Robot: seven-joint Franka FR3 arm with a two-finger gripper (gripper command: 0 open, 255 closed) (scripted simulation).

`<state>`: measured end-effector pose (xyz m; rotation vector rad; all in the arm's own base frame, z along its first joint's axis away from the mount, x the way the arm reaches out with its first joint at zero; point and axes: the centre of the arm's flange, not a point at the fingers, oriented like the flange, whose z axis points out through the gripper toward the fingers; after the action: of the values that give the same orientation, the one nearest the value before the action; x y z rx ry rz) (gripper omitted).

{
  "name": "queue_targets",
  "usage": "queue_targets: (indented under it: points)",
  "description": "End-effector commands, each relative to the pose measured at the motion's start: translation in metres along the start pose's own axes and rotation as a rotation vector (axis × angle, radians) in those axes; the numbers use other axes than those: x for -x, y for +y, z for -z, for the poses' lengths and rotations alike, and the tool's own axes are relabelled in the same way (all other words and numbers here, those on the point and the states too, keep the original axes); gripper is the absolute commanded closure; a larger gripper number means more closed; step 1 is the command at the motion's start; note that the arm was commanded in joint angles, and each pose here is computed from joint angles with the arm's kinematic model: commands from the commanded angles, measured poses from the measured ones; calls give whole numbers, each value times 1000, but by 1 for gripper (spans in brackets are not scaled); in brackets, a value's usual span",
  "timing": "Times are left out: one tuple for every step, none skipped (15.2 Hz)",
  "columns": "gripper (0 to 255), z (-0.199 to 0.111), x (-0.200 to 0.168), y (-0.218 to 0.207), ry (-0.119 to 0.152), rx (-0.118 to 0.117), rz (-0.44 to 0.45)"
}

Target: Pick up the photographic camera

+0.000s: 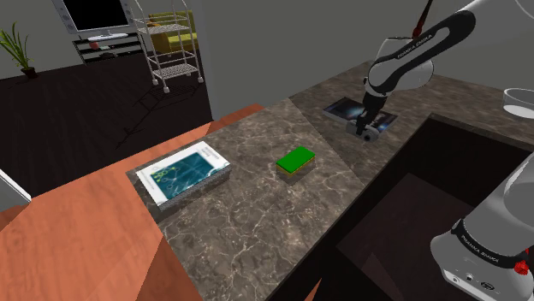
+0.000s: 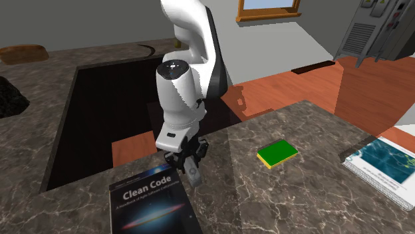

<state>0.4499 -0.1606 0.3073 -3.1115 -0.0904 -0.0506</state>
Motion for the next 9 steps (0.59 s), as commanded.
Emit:
queue_targets:
  points:
    - [255, 0, 0, 0, 0, 0, 0]
    - [255, 0, 0, 0, 0, 0, 0]
    - [255, 0, 0, 0, 0, 0, 0]
    - [255, 0, 0, 0, 0, 0, 0]
    - [255, 0, 0, 0, 0, 0, 0]
    - [255, 0, 0, 0, 0, 0, 0]
    - [255, 0, -1, 0, 0, 0, 0]
    - [255, 5, -1, 0, 0, 0, 0]
    - [255, 10, -1, 0, 0, 0, 0]
